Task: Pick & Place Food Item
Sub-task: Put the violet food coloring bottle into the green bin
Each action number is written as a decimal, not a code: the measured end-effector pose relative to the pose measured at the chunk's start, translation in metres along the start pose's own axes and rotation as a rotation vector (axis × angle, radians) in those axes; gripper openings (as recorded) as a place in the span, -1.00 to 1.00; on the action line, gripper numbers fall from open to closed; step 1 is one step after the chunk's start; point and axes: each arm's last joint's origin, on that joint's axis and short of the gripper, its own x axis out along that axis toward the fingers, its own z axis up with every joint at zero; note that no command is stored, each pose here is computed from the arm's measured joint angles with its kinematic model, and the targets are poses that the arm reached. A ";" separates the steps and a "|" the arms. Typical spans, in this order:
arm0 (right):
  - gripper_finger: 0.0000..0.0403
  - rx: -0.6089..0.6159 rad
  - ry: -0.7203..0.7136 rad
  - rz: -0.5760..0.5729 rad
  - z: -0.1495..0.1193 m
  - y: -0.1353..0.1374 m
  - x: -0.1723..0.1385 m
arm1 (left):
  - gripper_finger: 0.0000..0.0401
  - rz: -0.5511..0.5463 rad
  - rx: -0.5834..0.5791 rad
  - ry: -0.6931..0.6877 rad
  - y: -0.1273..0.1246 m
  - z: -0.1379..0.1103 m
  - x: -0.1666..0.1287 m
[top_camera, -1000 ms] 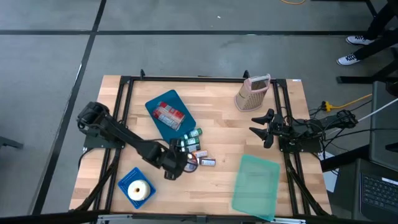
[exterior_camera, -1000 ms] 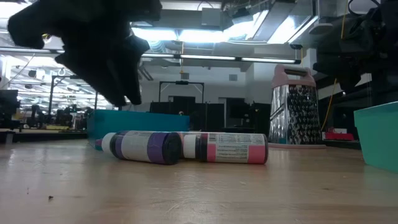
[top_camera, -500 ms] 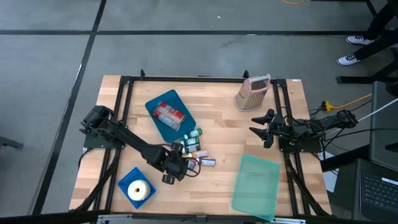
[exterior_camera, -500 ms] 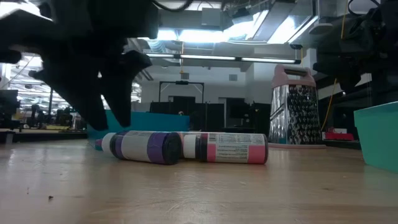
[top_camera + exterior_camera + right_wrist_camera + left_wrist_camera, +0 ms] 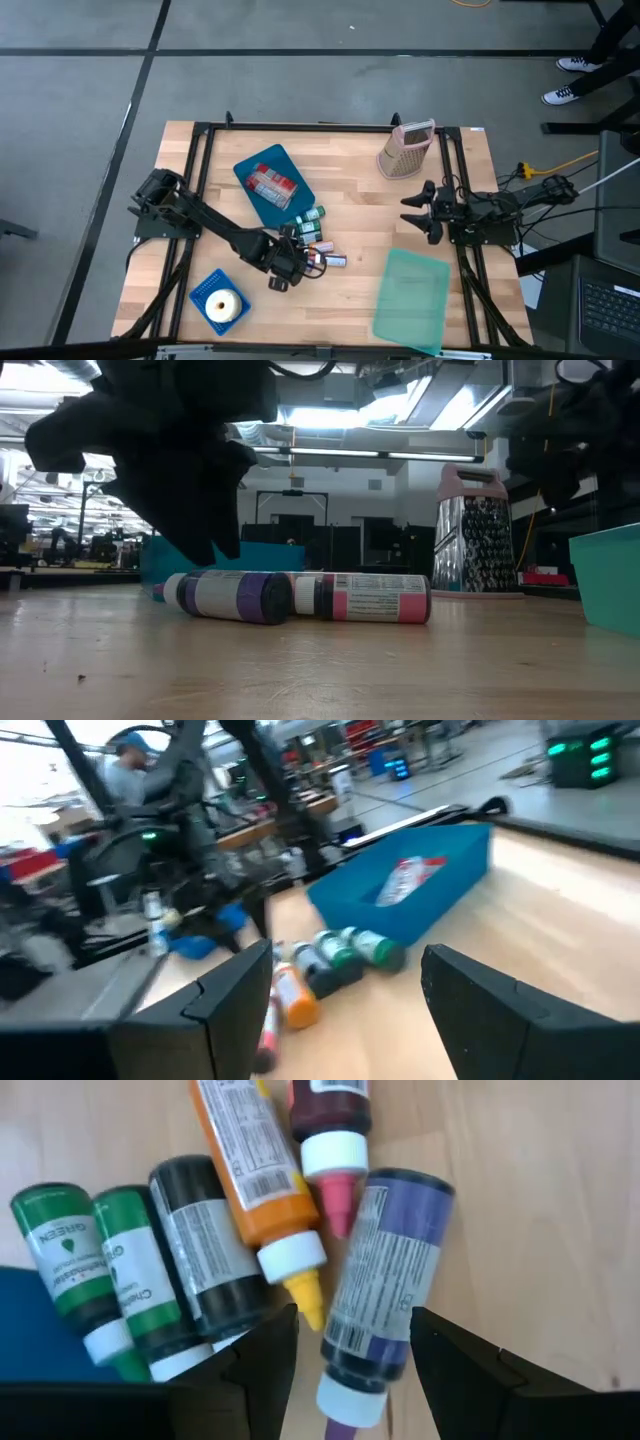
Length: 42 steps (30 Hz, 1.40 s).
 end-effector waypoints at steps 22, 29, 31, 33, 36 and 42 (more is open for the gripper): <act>0.26 -0.056 0.012 -0.049 -0.002 0.002 0.009 | -0.09 -0.094 0.007 0.039 -0.003 0.002 0.041; 0.26 -0.059 0.012 -0.050 -0.002 0.002 0.009 | -0.56 -0.104 -0.016 0.030 0.002 0.019 0.032; 0.26 -0.059 0.012 -0.050 -0.002 0.002 0.009 | -0.56 -0.119 -0.012 -0.039 0.004 0.036 0.017; 0.26 -0.059 0.012 -0.050 -0.002 0.002 0.009 | -0.56 -0.130 -0.001 -0.113 0.007 0.053 0.000; 0.26 -0.059 0.012 -0.050 -0.002 0.002 0.009 | -0.56 -0.136 0.038 -0.192 0.011 0.075 -0.017; 0.26 -0.060 0.011 -0.050 -0.002 0.002 0.009 | -0.56 -0.106 0.081 -0.374 0.034 0.111 -0.039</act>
